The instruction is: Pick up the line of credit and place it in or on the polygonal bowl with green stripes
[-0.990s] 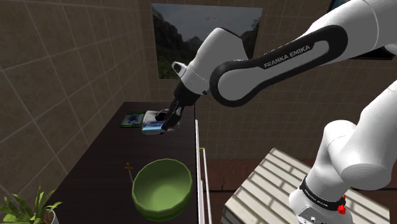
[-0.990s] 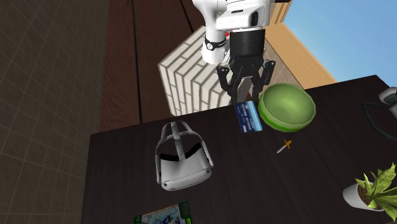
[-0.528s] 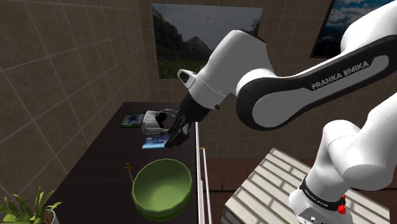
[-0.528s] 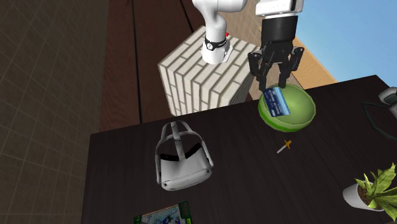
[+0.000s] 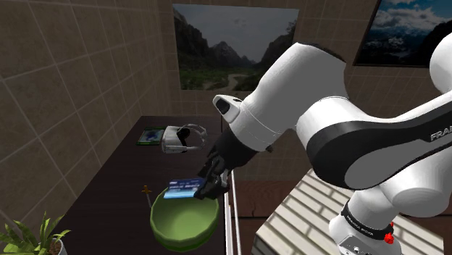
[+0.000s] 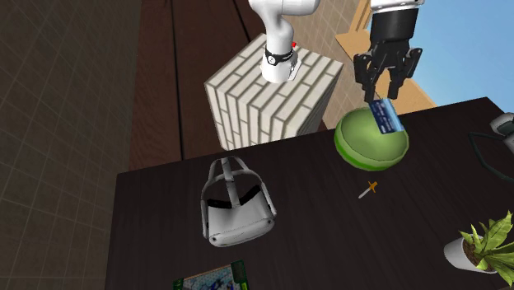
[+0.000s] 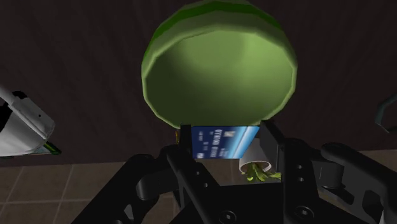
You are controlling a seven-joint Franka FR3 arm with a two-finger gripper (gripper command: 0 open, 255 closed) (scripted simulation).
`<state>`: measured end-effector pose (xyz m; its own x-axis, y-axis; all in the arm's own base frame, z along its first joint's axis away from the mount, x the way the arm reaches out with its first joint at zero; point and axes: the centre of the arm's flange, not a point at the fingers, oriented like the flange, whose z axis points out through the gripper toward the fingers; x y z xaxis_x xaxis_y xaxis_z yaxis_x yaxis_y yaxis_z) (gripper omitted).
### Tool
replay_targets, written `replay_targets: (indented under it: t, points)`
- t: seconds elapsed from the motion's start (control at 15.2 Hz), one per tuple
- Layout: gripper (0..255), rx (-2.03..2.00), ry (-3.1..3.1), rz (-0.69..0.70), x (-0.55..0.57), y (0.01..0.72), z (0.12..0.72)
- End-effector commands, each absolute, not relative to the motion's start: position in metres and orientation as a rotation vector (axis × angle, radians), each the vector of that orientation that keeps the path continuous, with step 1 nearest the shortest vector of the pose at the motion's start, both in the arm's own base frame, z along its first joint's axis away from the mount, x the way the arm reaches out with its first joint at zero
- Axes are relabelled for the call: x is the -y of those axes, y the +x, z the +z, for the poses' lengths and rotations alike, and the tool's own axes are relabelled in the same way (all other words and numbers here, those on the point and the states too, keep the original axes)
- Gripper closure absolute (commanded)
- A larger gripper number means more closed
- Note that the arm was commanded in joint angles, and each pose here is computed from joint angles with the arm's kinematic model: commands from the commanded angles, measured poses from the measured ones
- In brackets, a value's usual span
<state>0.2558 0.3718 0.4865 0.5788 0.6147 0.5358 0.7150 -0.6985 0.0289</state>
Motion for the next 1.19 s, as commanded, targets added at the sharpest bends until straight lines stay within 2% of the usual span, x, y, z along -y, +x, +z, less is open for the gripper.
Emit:
replay_targets:
  t: [0.0, 0.79, 1.12]
  points:
    - [255, 1.114, -2.619, -0.778, -0.372, 0.253, 0.478]
    - [255, 1.114, -2.619, -0.778, -0.372, 0.253, 0.413]
    - [255, 1.114, -2.619, -0.778, -0.372, 0.253, 0.413]
